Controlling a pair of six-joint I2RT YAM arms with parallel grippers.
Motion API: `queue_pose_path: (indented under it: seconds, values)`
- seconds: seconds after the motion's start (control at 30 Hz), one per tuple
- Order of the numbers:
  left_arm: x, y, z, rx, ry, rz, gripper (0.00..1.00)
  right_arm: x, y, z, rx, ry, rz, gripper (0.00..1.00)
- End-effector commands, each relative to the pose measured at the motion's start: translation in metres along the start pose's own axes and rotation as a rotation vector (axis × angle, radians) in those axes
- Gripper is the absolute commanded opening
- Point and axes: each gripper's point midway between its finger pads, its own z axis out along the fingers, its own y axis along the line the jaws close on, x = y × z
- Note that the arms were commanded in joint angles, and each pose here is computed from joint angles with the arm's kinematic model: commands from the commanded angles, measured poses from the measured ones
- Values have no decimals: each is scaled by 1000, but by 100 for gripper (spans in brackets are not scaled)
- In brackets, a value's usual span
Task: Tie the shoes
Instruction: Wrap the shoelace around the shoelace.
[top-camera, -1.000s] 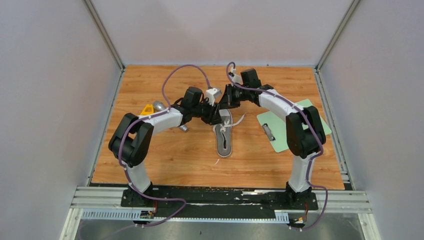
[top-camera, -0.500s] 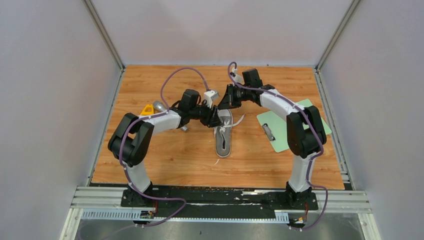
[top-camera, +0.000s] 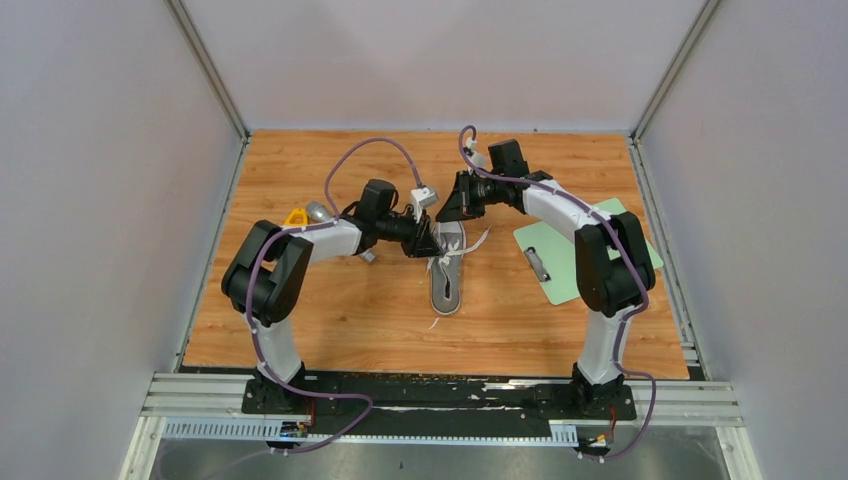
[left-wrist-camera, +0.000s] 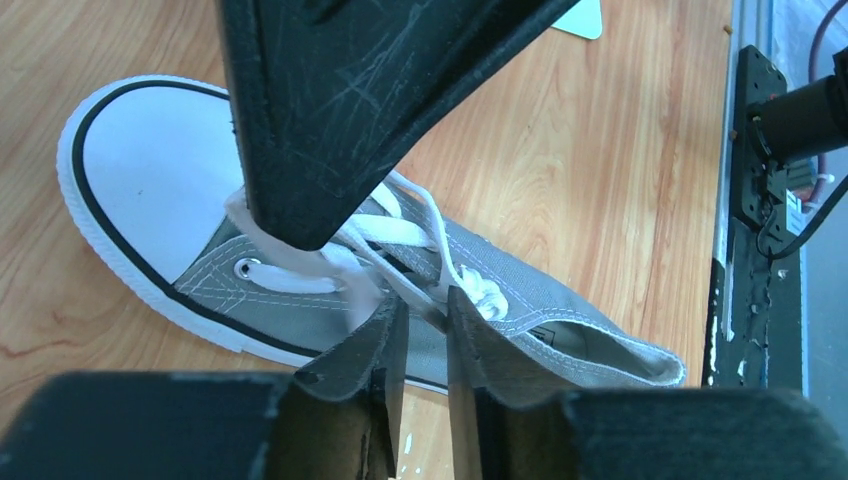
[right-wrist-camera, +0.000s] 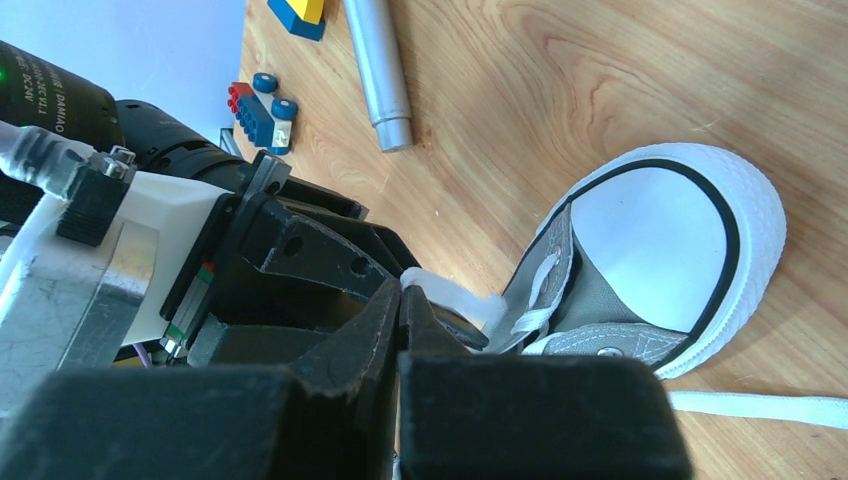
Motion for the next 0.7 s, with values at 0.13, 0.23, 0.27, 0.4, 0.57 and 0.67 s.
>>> queue_pose_path:
  seconds: [0.13,0.23,0.27,0.4,0.57,0.67]
  values:
    - [-4,3,0,47,-15,30,23,-16,26,-16,-57,-59,-90,0]
    - [-6,7,-2,44,-20,23,20,-15,24,-16,-56,-57,-86,0]
    - [-6,8,-3,42,-21,22,19,-15,25,-16,-58,-57,-87,0]
    - [-7,11,-3,38,-26,17,12,-17,24,-16,-59,-59,-87,0]
    - [-11,11,-4,42,-45,-22,0,-17,22,-16,-57,-59,-85,0]
    - [-15,9,-3,54,-63,-78,1,-14,20,-16,-58,-53,-84,0]
